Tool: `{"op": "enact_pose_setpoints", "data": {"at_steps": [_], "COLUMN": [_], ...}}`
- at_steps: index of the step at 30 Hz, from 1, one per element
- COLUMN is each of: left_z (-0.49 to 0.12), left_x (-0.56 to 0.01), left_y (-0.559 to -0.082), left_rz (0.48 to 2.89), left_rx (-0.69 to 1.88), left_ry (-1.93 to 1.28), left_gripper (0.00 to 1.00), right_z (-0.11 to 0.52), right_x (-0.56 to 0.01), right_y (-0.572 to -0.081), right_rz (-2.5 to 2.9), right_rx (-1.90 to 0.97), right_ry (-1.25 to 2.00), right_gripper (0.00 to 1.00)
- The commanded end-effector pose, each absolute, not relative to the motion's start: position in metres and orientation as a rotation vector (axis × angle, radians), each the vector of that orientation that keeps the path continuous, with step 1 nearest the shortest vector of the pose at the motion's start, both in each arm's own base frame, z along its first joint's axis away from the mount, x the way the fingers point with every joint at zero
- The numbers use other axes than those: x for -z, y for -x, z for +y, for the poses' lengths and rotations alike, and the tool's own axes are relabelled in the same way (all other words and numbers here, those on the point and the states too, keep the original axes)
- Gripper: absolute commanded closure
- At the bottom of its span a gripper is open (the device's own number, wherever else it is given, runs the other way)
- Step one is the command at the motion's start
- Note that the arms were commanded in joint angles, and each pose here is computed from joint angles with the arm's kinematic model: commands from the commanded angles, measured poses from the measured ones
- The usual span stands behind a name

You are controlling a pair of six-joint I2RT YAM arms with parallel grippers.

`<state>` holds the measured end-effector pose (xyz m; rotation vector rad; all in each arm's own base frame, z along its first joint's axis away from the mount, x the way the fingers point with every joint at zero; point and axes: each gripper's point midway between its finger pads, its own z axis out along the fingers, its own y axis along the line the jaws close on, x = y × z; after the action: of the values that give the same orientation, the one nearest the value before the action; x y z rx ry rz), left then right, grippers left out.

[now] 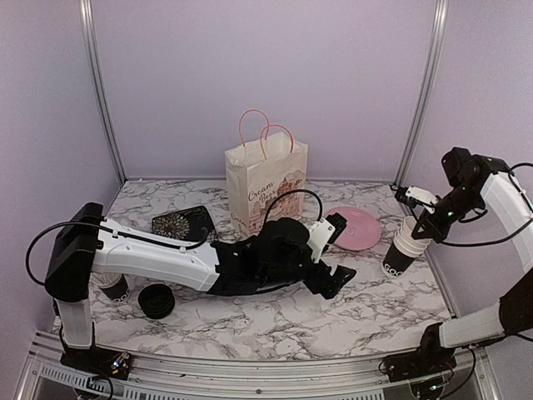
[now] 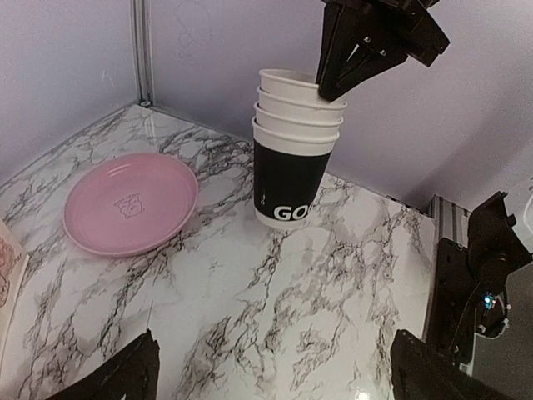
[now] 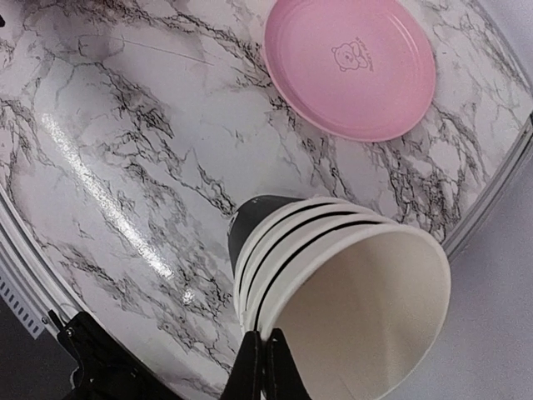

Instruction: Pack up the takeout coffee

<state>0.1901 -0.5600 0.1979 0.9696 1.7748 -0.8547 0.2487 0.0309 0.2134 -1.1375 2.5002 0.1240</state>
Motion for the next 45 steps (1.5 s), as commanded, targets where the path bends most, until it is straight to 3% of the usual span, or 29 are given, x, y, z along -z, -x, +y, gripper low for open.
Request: {"op": "enact_pose_setpoints", "data": {"at_steps": [1,9,21,45], "left_z": [-0.601,-0.656,-0.649,-0.682], "left_x": [-0.219,-0.217,-0.234,-0.217], "left_y": [-0.204,-0.208,-0.239,-0.244], "left_rz": [1.560,1.499,1.722,1.780], "left_rx": [0.870,0.945,1.257,1.343], "left_ry": [-0.897,-0.863,-0.282,-0.255], "left_gripper": [0.01,0.01,0.10,0.23], "right_z": [0.053,0.057,0.077,0.087], "right_x": [-0.229,-0.226,-0.231,-0.238], "right_y": [-0.246,-0.230,-0.207,-0.198], "right_rz": [2.446,2.418,2.277,2.208], "right_rx": [-0.273,-0.240,-0.252,-0.284], "right_ry": [1.119,1.190,1.334,1.362], "right_gripper": [1.00,1.00,1.00,1.00]}}
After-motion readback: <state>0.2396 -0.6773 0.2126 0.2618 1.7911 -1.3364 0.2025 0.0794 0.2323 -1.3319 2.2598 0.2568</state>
